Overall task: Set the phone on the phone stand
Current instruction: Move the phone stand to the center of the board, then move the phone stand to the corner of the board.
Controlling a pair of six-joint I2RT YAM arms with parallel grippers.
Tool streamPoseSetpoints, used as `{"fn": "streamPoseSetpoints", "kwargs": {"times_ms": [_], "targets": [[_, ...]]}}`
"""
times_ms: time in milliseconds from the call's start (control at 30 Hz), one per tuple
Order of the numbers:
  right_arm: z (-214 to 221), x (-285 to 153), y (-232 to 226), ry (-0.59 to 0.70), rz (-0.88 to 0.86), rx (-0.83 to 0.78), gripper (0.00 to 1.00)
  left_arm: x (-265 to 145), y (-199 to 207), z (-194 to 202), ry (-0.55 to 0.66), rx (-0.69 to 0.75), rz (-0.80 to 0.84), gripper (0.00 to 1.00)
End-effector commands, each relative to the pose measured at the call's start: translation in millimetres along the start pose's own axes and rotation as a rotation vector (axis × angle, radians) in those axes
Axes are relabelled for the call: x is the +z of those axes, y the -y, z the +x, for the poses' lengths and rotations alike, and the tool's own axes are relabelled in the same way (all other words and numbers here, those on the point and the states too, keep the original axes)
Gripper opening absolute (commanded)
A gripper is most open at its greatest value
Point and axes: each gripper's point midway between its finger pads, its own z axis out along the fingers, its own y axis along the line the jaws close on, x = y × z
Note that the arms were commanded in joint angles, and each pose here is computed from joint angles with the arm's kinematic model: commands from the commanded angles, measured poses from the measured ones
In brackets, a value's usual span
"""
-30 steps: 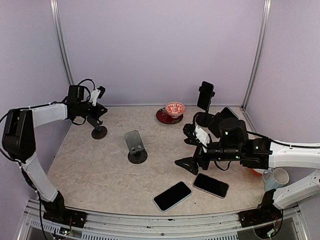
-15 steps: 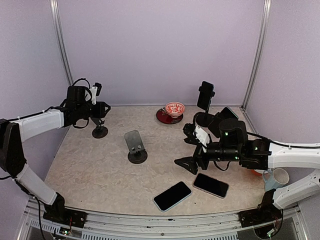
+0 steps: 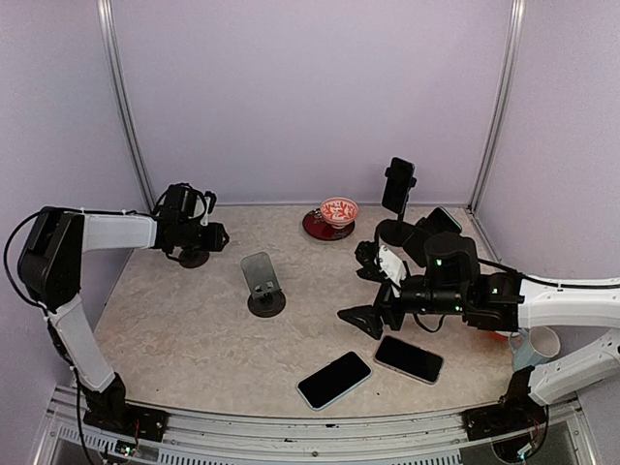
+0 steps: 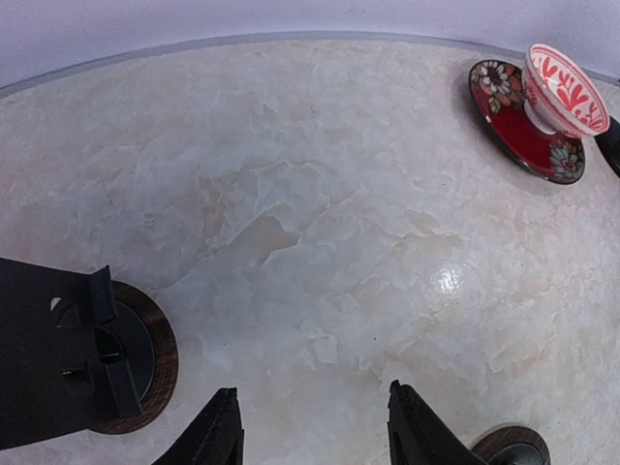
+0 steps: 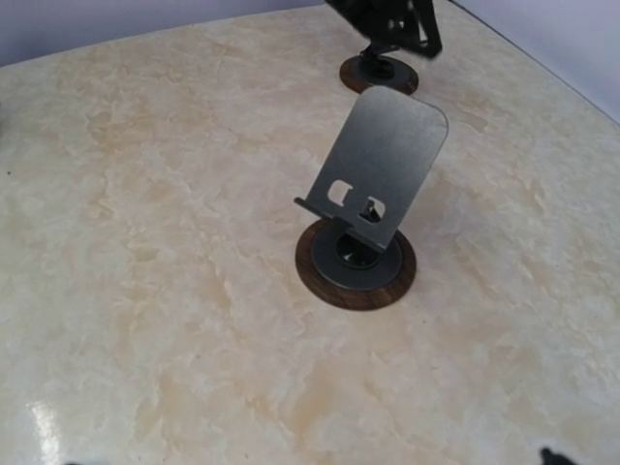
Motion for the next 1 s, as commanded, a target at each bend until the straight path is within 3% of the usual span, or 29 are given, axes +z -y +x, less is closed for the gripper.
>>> {"fn": "streamPoseSetpoints", "kwargs": {"times_ms": [0,333,967], "targets": [[2,3,5,0.01,0.019,-0.008,1.0,18,-9,4,-0.052,-0.009,-0.04,0.5],[4,5,5,0.007,0.019,-0.009,1.0,26,-39,25,-0.103,-0.042,-0.15,0.5],[3,5,3,0.013,0.007,-0.006,1.0,-11,-112,41,-0.103,-0.098,-0.352,0.49]]}}
